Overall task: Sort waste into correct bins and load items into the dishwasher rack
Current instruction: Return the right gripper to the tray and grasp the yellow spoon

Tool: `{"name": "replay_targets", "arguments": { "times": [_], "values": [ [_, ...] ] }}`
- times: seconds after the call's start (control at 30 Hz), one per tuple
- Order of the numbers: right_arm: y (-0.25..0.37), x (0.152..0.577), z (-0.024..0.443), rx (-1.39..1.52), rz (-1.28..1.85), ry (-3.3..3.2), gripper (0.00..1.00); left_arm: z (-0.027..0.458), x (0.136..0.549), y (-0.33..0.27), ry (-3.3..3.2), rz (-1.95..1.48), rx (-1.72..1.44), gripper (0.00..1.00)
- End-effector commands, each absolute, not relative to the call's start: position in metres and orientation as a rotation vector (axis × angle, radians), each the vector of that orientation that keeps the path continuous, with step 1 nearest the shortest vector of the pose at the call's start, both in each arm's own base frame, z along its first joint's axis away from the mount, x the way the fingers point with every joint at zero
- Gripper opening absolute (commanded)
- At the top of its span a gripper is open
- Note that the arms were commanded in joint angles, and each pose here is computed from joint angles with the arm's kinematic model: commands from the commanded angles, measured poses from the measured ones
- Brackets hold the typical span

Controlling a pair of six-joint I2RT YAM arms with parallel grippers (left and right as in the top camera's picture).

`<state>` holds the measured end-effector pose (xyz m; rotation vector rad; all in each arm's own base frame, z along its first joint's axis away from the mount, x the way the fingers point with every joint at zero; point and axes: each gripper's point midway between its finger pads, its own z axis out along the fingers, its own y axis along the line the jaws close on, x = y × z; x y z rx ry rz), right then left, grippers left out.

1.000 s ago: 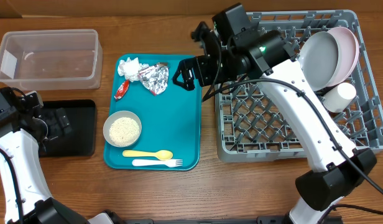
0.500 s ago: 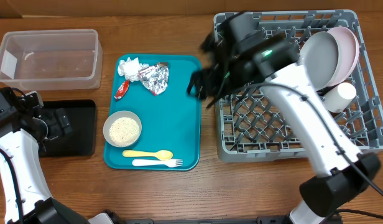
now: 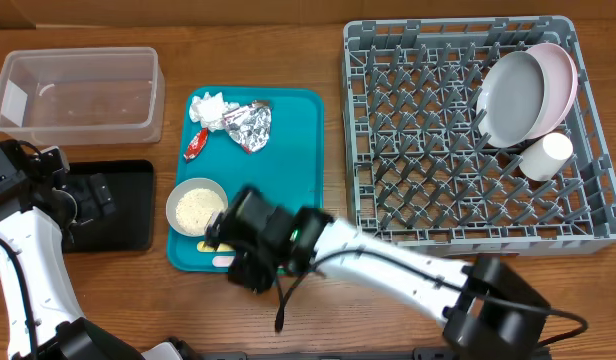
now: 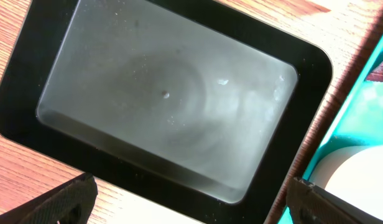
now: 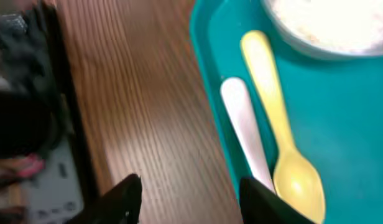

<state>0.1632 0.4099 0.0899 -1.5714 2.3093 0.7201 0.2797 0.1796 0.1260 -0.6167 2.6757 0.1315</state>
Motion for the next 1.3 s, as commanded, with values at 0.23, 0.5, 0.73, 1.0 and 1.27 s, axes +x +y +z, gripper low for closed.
{"name": "replay_targets", "arguments": {
  "times": [0.23, 0.5, 0.73, 1.0, 1.27],
  "values": [
    [0.410, 0.211, 0.059, -1.391, 0.561, 2.250, 0.53, 0.133, 0.284, 0.184, 2.658, 0.135, -0.599, 1.00],
    [0.412, 0.230, 0.029, -1.376, 0.542, 2.262, 0.61, 0.133, 0.284, 0.184, 2.658, 0.135, -0.599, 1.00],
    [0.412, 0.222, 0.008, -1.415, 0.577, 2.304, 0.59, 0.133, 0.284, 0.184, 2.658, 0.134, -0.600, 1.00],
    [0.406, 0.226, -0.001, -1.422, 0.507, 2.311, 0.48, 0.133, 0.284, 0.184, 2.658, 0.135, -0.599, 1.00],
    [0.403, 0.231, -0.003, -1.412, 0.465, 2.313, 0.37, 0.133, 0.284, 0.184, 2.658, 0.135, -0.599, 1.00]
  ]
}}
